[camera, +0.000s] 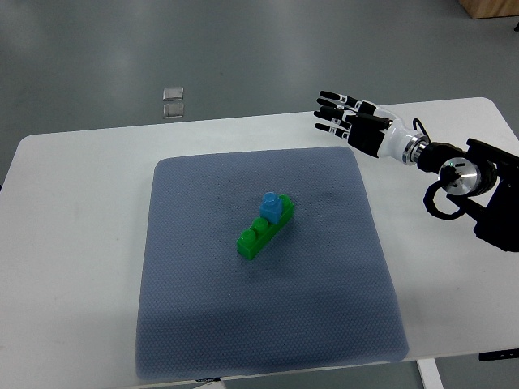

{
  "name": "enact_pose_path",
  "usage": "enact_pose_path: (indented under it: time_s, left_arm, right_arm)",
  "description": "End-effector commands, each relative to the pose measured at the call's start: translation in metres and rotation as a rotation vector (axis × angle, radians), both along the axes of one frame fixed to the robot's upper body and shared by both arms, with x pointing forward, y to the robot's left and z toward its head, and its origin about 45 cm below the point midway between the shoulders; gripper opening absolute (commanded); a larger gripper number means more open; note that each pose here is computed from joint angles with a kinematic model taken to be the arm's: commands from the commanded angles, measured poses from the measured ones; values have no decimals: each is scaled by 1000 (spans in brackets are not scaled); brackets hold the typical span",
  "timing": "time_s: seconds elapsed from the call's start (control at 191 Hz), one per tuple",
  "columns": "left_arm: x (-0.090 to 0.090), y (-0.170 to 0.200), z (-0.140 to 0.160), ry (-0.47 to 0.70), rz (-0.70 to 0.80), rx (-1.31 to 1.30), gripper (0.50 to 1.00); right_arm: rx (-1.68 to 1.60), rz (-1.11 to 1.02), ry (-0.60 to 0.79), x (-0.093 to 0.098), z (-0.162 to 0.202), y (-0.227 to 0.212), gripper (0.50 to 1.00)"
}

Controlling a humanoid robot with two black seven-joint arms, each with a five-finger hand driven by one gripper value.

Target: Stack blue block on green block with right hand

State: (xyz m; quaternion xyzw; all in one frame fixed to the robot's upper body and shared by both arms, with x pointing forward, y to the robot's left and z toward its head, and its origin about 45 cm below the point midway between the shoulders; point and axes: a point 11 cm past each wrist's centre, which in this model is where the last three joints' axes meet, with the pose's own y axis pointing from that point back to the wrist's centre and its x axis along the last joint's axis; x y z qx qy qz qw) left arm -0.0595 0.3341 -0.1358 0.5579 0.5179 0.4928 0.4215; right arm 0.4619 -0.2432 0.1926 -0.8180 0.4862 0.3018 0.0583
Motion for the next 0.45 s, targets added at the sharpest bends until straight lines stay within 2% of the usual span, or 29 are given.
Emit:
enact_pose_path:
  time_s: [0.0, 0.444]
  left_arm:
    - [0, 0, 0, 0, 0, 0, 1000]
    - [0, 0, 0, 0, 0, 0, 1000]
  right_arm:
    - [21, -5, 13, -2, -4, 3, 924]
    - [28, 1, 20, -8, -15, 10, 926]
